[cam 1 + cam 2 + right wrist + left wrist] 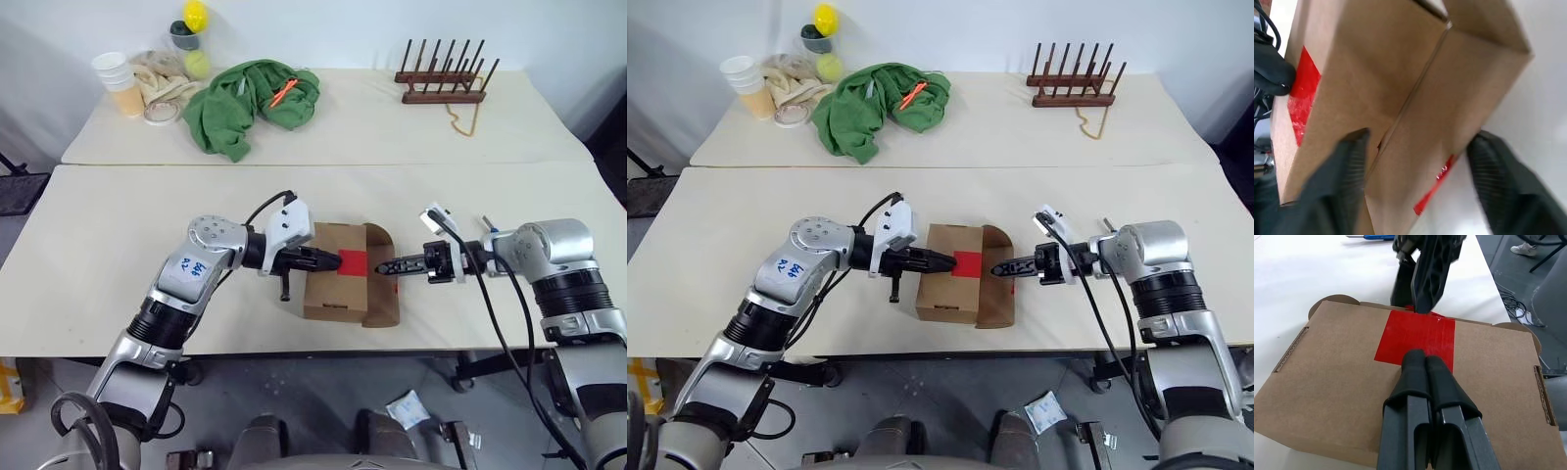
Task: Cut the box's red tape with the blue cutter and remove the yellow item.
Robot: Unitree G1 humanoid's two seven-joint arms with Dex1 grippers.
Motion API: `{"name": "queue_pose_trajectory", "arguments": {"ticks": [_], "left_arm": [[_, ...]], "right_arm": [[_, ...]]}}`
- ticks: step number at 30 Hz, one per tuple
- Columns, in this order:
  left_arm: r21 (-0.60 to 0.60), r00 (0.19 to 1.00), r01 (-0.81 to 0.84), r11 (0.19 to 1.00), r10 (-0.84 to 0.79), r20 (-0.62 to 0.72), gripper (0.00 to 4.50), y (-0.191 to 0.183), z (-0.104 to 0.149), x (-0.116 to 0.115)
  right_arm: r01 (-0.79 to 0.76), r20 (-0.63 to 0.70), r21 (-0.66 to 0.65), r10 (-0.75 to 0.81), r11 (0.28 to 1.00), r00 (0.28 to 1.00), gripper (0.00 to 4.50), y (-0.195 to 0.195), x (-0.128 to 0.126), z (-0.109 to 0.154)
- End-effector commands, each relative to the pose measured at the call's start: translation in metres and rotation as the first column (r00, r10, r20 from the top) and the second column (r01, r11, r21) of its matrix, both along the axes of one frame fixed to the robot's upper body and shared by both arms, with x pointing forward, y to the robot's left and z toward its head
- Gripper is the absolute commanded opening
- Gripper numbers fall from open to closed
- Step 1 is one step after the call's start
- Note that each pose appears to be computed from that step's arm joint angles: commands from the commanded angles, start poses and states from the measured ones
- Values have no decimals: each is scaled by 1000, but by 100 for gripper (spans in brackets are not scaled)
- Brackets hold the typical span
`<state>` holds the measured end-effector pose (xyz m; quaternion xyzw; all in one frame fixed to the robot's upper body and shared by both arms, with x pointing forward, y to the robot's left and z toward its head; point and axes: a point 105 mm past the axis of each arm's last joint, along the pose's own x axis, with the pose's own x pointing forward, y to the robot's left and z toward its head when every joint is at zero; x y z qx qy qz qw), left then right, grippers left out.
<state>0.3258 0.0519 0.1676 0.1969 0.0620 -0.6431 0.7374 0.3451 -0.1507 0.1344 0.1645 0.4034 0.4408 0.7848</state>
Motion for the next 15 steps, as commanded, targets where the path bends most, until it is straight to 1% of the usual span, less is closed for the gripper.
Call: {"name": "queue_pose_trajectory", "arguments": {"ticks": [1, 6, 14, 15], "left_arm": [[10, 1000, 0, 1000, 0, -2, 0, 2, -3, -3], [8, 1000, 1, 1000, -1, -1, 0, 1, -2, -3], [4, 1000, -3, 1000, 3, 3, 0, 0, -2, -3], [3, 1000, -4, 1000, 4, 3, 0, 0, -2, -2]], "right_arm": [[7, 3, 3, -7, 1000, 1000, 257, 2, 4, 1], [2, -19, -9, -3, 1000, 1000, 257, 7, 5, -6], [-38, -79, 22, 40, 999, 996, 257, 22, -6, -13], [-37, -83, 14, 39, 999, 996, 239, 22, -7, -15]]}}
